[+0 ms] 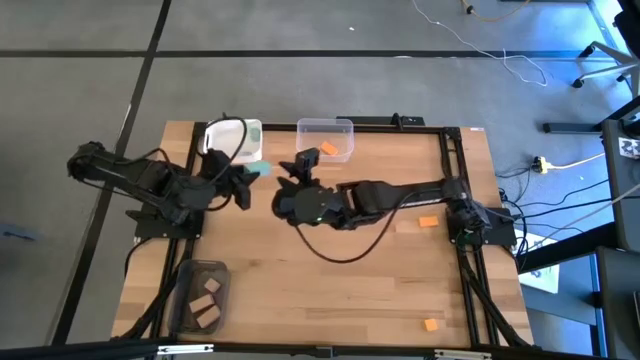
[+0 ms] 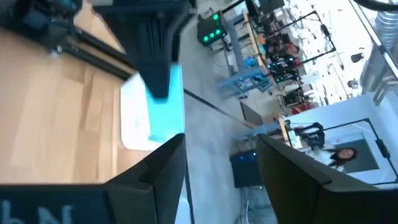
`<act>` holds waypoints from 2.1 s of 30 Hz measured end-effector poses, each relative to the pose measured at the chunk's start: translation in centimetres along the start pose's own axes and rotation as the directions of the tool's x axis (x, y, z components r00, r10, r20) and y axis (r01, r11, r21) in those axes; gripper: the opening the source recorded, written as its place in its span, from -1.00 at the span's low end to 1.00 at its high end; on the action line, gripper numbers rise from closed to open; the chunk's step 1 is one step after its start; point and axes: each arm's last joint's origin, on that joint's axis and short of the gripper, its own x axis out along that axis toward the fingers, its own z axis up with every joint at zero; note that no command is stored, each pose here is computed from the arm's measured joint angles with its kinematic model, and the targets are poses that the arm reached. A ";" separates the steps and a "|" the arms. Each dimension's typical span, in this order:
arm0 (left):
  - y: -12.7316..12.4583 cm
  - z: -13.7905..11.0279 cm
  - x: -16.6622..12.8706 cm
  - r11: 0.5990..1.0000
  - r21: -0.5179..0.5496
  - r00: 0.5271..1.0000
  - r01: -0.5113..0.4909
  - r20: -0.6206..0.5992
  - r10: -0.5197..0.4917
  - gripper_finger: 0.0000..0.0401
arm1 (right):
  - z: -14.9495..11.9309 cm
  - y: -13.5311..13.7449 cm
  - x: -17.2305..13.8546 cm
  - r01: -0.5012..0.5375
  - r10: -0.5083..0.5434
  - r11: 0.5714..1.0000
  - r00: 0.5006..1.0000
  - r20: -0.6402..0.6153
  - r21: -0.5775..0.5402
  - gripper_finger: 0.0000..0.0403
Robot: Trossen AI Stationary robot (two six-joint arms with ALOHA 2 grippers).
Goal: Sort & place blocks by color
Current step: Put the blue block into the white bin
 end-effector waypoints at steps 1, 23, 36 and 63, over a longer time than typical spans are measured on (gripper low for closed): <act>0.2 0.1 0.1 1.000 -0.005 1.000 -0.015 0.005 0.015 -0.37 | -0.1 -0.4 -0.4 0.002 -0.002 1.000 1.000 -0.005 -0.006 -0.02; 9.1 3.3 4.7 0.827 -0.110 0.834 -0.552 -0.101 0.543 -0.37 | -6.4 -12.5 -11.7 -0.001 0.018 0.970 0.998 -0.068 0.242 -0.02; 13.3 3.0 11.0 0.749 -0.002 0.693 -0.663 -0.382 0.612 -0.37 | -10.2 -13.8 -15.0 -0.302 0.341 0.900 0.937 -0.077 0.314 -0.02; 21.5 -0.1 21.5 0.684 0.007 0.552 -0.729 -0.585 0.594 -0.37 | -13.5 -17.2 -19.1 -0.455 0.489 0.764 0.871 0.050 0.458 -0.02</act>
